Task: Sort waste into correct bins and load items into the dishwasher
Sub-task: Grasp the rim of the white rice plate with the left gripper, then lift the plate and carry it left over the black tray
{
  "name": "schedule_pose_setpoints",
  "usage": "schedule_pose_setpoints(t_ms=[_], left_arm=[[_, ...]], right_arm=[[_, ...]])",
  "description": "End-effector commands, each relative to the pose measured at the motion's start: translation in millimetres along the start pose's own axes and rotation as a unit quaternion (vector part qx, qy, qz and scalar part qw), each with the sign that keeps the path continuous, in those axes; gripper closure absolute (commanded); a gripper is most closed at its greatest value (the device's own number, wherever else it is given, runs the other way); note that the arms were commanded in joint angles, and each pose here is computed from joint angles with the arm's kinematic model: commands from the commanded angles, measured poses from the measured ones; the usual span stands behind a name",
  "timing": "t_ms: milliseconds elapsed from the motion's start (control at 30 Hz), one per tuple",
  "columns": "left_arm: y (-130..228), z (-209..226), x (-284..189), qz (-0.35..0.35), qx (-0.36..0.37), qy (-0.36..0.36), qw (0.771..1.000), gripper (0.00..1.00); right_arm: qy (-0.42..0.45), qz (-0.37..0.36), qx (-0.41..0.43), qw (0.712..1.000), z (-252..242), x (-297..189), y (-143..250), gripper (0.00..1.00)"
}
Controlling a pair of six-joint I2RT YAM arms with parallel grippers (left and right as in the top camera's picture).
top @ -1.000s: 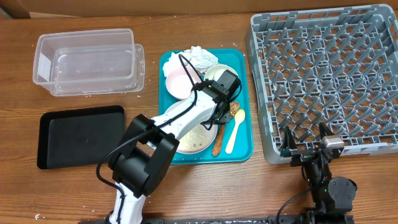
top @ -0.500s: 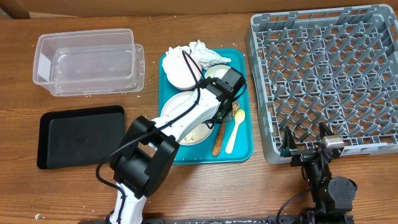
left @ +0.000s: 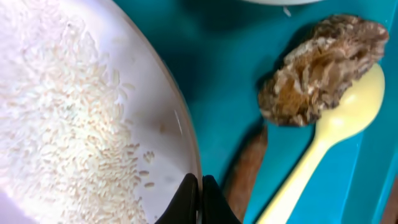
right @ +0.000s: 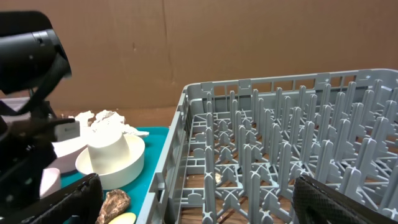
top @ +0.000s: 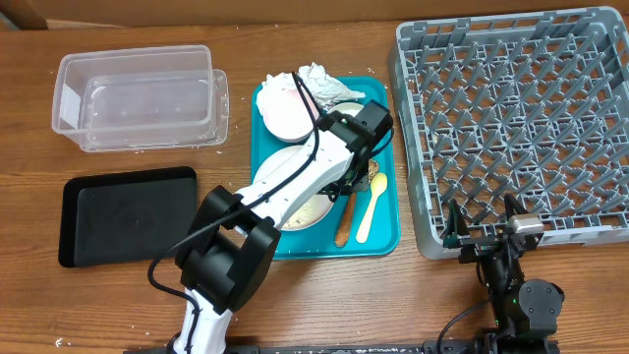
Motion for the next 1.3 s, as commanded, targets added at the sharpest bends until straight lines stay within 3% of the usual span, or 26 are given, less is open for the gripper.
schedule_pose_setpoints(t_ms=[0, 633, 1267], left_arm=[[-1.9, -3.0, -9.6, 0.006, 0.002, -0.006, 1.000, 0.96], [7.1, 15.5, -30.3, 0.023, -0.010, -0.071, 0.997, 0.96], [2.7, 53.6, -97.7, -0.017, -0.029, -0.153, 0.988, 0.96]], right_arm=[[0.004, -0.003, 0.000, 1.000, -1.3, 0.0, 1.8, 0.00], [0.004, -0.003, 0.000, 1.000, -1.3, 0.0, 1.8, 0.00], [0.004, -0.003, 0.000, 1.000, -1.3, 0.0, 1.8, 0.00]])
Point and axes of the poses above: each gripper's point midway between its finger pads, its own x axis out along the fingers, its own z axis along the line the jaws close on, y = z × x, the point moved 7 cm from there along -x, back along the fingers, and after that the axes turned 7 degrees about x, right-handed, at the moved point
